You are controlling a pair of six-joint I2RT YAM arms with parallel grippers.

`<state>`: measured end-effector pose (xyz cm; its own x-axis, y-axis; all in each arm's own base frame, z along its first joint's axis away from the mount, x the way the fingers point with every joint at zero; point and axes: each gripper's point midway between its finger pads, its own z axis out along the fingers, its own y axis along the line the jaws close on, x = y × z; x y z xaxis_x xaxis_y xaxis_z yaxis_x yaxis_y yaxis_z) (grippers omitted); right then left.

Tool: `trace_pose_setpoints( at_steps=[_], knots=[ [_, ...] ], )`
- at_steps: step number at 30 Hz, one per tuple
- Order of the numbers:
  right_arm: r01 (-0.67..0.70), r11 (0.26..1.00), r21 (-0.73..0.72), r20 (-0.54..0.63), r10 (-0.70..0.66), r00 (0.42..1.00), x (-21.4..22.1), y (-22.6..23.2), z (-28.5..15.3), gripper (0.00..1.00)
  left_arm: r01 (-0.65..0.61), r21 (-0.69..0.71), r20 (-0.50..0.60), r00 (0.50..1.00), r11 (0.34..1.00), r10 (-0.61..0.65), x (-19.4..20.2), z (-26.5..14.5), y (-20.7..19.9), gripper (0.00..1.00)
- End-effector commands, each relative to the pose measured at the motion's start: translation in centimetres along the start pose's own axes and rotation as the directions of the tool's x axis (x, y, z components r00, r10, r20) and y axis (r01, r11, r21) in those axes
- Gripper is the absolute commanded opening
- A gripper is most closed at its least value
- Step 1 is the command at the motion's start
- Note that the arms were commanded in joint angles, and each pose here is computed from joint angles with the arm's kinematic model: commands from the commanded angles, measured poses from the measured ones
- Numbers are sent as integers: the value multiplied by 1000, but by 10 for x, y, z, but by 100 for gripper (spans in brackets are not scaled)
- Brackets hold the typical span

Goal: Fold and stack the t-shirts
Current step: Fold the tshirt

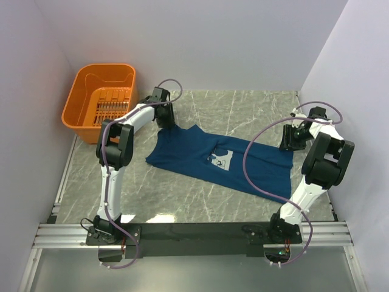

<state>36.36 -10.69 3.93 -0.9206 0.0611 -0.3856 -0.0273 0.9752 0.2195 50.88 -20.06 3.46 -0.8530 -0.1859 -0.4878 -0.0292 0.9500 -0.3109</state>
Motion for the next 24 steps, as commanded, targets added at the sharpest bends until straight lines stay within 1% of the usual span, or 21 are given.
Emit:
trace_pose_setpoints(
  at_steps=[1, 6, 8, 9, 10, 12, 13, 17, 20, 22, 24],
  knots=[
    [8, 1000, 26, 64, -10, 998, -20, -9, -11, 56, 17, 25, 28, 999, 1000, -18, -14, 1, -9, 42],
    [29, 999, 20, 99, -30, 995, -25, -3, -23, 55, 33, 5, 30, 999, 999, -33, -16, 6, -4, 43],
    [34, 999, 13, 106, -35, 994, -25, 0, -25, 56, 32, 10, 29, 999, 999, -33, -15, 6, -5, 42],
    [33, 999, 13, 111, -34, 993, -25, 1, -28, 55, 38, 10, 27, 999, 999, -39, -14, 6, -4, 37],
    [33, 999, 8, 112, -34, 993, -25, 2, -27, 55, 39, 26, 41, 998, 999, -40, -18, 4, -8, 19],
    [34, 999, 0, 117, -33, 993, -25, 4, -29, 55, 53, 41, 55, 997, 998, -56, -22, 1, -11, 5],
    [33, 999, -1, 119, -32, 992, -25, 5, -29, 55, 56, 48, 62, 996, 997, -59, -24, 0, -11, 1],
    [34, 999, 2, 123, -34, 992, -25, 4, -28, 55, 82, 62, 114, 989, 995, -89, -45, -7, -15, 1],
    [33, 999, 4, 127, -33, 991, -26, 3, -28, 55, 121, 72, 158, 979, 990, -131, -64, -10, -11, 1],
    [34, 999, 4, 134, -34, 990, -28, 2, -28, 55, 163, 81, 181, 968, 983, -175, -77, -10, -3, 1],
    [30, 1000, 4, 135, -30, 990, -29, 1, -27, 55, 193, 122, 196, 957, 974, -214, -90, -7, -3, 1]
  ],
)
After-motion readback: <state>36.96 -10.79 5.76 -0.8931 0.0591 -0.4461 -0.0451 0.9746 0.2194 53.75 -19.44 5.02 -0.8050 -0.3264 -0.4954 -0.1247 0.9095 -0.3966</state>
